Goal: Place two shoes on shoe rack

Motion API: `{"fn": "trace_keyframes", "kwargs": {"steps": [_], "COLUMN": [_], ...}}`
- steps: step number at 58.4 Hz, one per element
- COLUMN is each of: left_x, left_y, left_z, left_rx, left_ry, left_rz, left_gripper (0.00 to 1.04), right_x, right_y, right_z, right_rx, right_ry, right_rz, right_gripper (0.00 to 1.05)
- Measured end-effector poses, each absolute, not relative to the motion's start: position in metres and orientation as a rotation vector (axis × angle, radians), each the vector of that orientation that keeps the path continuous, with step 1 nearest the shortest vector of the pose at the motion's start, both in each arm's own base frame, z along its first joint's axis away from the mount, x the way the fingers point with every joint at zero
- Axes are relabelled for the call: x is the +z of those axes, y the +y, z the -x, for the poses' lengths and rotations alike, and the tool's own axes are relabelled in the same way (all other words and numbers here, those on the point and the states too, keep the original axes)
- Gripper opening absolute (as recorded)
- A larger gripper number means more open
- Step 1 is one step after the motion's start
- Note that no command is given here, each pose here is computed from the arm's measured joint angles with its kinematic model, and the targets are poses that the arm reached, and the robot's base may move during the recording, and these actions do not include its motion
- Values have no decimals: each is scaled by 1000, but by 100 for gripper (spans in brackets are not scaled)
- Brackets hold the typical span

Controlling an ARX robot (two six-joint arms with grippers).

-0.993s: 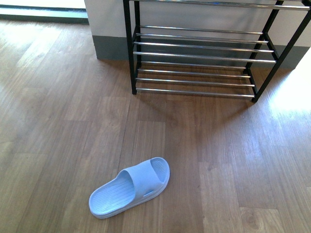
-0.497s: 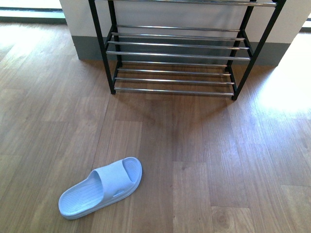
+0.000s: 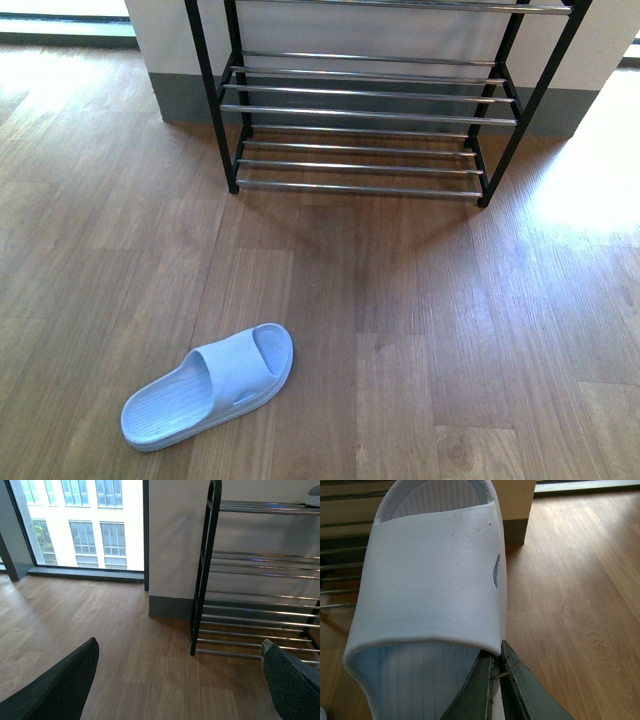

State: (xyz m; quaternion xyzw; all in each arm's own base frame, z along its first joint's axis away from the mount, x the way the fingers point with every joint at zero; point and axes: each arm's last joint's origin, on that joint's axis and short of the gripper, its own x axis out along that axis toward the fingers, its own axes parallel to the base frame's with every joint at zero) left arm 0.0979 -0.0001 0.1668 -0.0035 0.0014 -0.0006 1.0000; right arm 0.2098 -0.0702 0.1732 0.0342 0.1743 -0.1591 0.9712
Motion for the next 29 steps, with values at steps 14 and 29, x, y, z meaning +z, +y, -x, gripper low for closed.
{"fn": "trace_keyframes", "kwargs": {"steps": [14, 29], "left_x": [167, 167], "left_y": [0, 0], "left_z": [-98, -98], "left_rx": [-1, -1], "left_ry": [3, 3], "left_rz": [7, 7], "left_gripper": [95, 95], "right_x": [173, 173], "right_y": [-70, -70], "right_z": [-210, -210], "right_rx": [-322, -322], "right_ry": [352, 352], "right_rz": [-69, -69], "right_gripper": [1, 1]}}
